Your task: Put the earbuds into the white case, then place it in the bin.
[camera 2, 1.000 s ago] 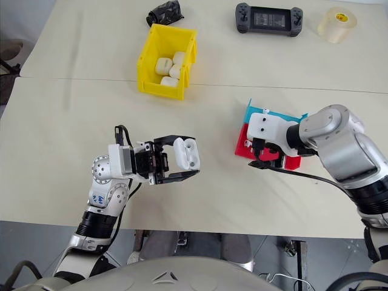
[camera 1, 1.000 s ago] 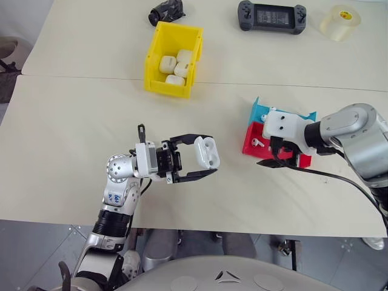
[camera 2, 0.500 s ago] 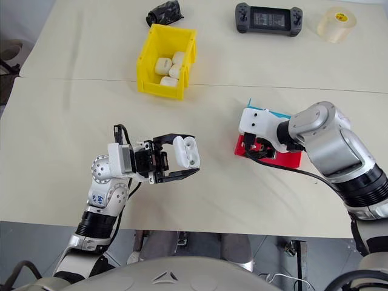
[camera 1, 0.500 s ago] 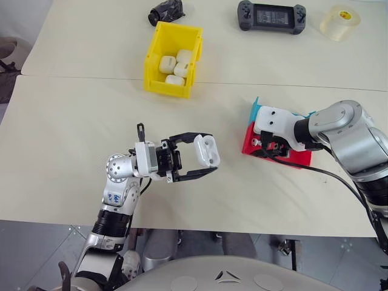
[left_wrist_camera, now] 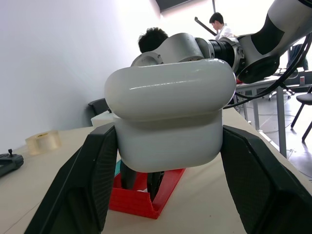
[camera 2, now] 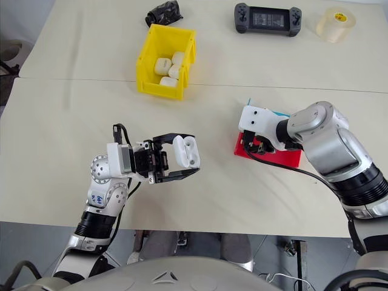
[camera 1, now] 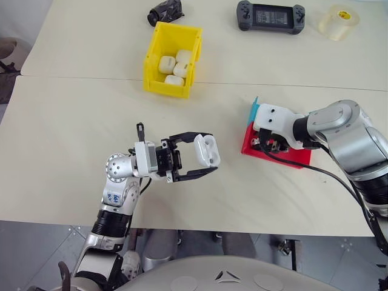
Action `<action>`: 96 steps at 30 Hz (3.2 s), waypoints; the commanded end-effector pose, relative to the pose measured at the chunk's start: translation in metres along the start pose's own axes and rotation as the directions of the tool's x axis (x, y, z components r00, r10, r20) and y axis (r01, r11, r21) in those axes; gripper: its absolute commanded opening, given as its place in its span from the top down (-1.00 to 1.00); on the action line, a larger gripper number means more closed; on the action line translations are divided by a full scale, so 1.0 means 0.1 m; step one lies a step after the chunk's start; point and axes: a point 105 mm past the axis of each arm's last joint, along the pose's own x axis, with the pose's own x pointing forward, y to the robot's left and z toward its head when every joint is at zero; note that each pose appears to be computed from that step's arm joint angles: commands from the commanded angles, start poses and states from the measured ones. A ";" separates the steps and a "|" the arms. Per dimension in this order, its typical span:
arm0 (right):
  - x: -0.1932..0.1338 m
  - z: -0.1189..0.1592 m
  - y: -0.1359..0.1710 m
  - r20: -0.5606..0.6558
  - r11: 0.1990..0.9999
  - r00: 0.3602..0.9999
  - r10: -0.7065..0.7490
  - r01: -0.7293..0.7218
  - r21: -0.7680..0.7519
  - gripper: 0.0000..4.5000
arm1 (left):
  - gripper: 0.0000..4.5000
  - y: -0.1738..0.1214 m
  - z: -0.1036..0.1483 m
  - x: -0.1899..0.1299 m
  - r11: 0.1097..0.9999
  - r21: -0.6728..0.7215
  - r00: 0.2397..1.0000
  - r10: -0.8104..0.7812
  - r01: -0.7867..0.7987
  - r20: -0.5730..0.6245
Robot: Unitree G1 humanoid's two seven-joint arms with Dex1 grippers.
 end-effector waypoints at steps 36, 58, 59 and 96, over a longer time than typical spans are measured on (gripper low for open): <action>-0.92 0.76 0.24 0.816 0.994 0.573 -0.070 -0.031 0.107 0.81 | -0.27 0.03 0.01 -0.02 0.996 -0.039 0.996 -0.083 0.084 0.038; -0.70 1.20 0.79 0.980 0.983 0.170 -0.107 -0.132 0.130 0.81 | -0.27 0.12 0.22 0.08 0.988 -0.104 0.991 -0.110 0.117 0.077; -0.69 1.20 0.81 0.980 0.983 0.167 -0.109 -0.131 0.132 0.81 | -0.27 0.11 0.22 0.09 0.987 -0.104 0.991 -0.112 0.120 0.080; -0.43 0.98 0.87 0.968 0.998 0.249 -0.030 -0.045 0.042 0.81 | -0.27 0.23 0.37 0.18 0.994 -0.084 0.992 -0.065 0.075 0.110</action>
